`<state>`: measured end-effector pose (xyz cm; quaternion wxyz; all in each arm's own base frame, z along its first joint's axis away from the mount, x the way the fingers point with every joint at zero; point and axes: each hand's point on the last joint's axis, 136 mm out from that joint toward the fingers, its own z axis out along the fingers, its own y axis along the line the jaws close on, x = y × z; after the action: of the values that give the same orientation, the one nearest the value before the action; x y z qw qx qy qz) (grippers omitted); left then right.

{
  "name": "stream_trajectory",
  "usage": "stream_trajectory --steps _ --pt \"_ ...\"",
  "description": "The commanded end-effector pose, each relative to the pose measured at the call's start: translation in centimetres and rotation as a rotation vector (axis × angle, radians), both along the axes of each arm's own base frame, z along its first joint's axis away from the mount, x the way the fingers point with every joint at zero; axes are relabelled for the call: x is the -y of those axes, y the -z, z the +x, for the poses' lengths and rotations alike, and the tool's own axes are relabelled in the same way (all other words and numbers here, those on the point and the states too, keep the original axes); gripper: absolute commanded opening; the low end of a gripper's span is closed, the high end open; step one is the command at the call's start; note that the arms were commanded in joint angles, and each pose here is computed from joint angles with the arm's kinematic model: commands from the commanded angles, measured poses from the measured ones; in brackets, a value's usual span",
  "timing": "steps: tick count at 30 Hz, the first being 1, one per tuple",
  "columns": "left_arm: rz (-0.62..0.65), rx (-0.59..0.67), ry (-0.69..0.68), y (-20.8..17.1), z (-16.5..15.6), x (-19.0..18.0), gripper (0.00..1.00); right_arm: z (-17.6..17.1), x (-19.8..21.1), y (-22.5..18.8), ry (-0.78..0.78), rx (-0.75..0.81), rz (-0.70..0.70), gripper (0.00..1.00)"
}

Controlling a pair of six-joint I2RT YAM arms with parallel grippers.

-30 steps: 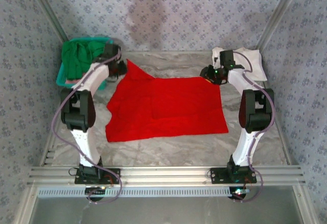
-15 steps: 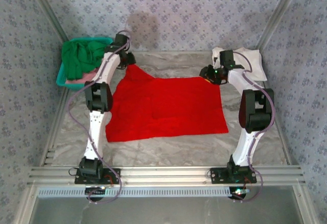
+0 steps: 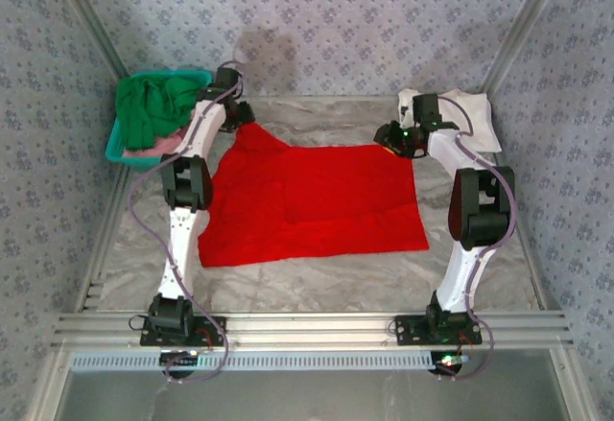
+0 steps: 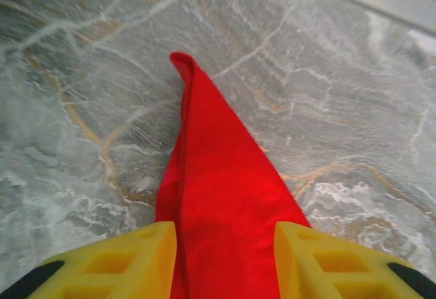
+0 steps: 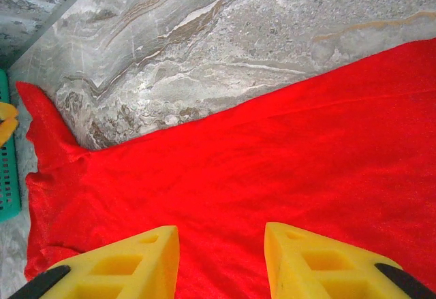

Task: Fold and stack the t-shirts

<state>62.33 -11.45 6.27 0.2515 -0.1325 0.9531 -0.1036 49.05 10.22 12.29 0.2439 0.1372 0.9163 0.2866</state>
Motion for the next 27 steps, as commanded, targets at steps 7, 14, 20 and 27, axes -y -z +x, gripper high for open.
stream_trajectory --steps 7,14,20,27 --pt "-0.049 -0.008 0.006 1.5 0.5 0.6 0.35 0.1 -0.1 -0.7 -0.006 0.009 0.019 0.40" --pt "-0.055 0.003 0.007 1.0 0.7 0.7 0.21 0.3 -0.2 -0.6 -0.007 0.005 0.020 0.40" --pt "-0.029 0.015 0.004 0.2 0.7 0.4 0.30 0.3 -0.2 0.0 -0.006 -0.009 0.022 0.40" --pt "-0.019 0.041 0.016 -1.4 0.7 0.7 0.14 0.5 -0.3 0.4 -0.007 -0.018 0.026 0.40"
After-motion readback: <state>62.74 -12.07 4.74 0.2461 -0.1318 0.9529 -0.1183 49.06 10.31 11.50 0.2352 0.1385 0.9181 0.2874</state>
